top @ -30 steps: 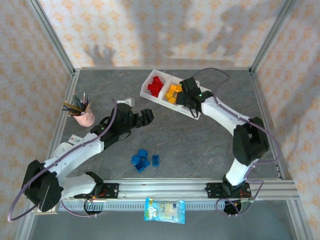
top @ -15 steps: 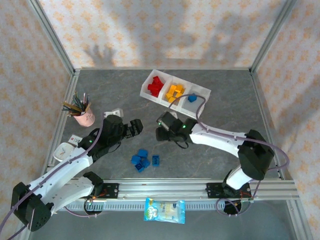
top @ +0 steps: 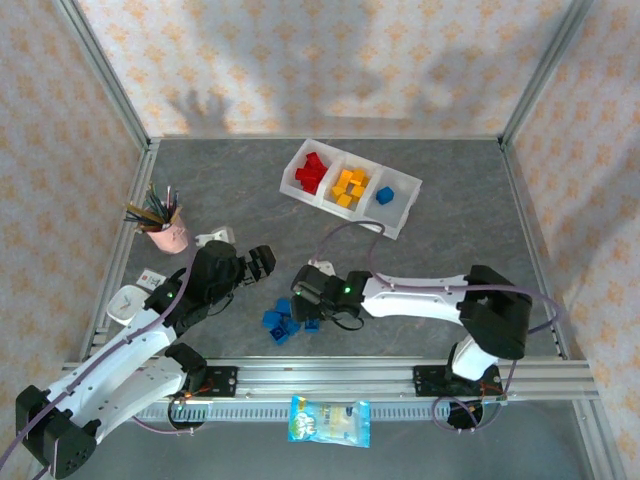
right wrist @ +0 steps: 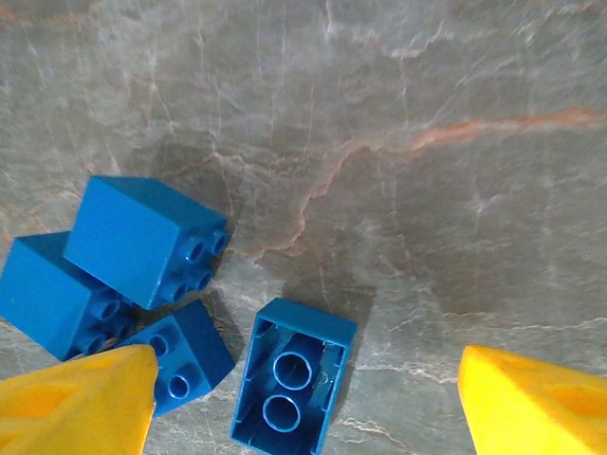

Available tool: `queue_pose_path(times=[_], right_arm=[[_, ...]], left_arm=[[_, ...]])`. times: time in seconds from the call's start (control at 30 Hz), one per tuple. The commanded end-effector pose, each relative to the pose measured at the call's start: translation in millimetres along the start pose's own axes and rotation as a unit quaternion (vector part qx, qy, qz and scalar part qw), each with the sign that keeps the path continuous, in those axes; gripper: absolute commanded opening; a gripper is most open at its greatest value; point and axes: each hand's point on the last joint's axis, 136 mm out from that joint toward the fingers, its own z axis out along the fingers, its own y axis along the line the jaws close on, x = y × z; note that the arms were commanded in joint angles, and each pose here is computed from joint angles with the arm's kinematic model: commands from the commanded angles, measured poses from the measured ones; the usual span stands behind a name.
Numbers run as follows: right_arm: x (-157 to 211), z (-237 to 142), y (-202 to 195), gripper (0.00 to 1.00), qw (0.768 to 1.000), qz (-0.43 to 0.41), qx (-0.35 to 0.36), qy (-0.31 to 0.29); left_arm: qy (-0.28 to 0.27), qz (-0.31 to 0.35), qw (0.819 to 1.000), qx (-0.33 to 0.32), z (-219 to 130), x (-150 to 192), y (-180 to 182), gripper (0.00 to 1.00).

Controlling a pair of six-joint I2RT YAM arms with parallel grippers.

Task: Sort the legos into containers by color
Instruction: Pick up the lego from the bottom-center of the table.

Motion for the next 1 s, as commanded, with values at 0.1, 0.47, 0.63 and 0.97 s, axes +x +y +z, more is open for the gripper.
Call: queue_pose_path(times=[0.1,0.47,0.63,0.97], right_arm=[[-0.9,13.4,-2.7,0.76,0.999,0.026,0.024,0.0],[13.5,33.8,-2.4,0.61,0.999,0.015,0.039,0.033],[15.8,34.7,-8.4,0.52,0.998,0.013,0.055,0.036],[7.0,23.5,-11.7,0.34,0.998,0.021,0.064,0.019]], left_arm=[[-0.003,-0.003,1.0,-0.023,-0.6,2.1,13.5,0.99],[0.0,-0.001,1.0,-0.022,0.2,3.9,13.4,0.99],[0.001,0.0,1.0,-0.02,1.5,4.1,12.2,0.99],[0.005,0.001,1.0,-0.01,3.0,2.8,5.6,0.99]])
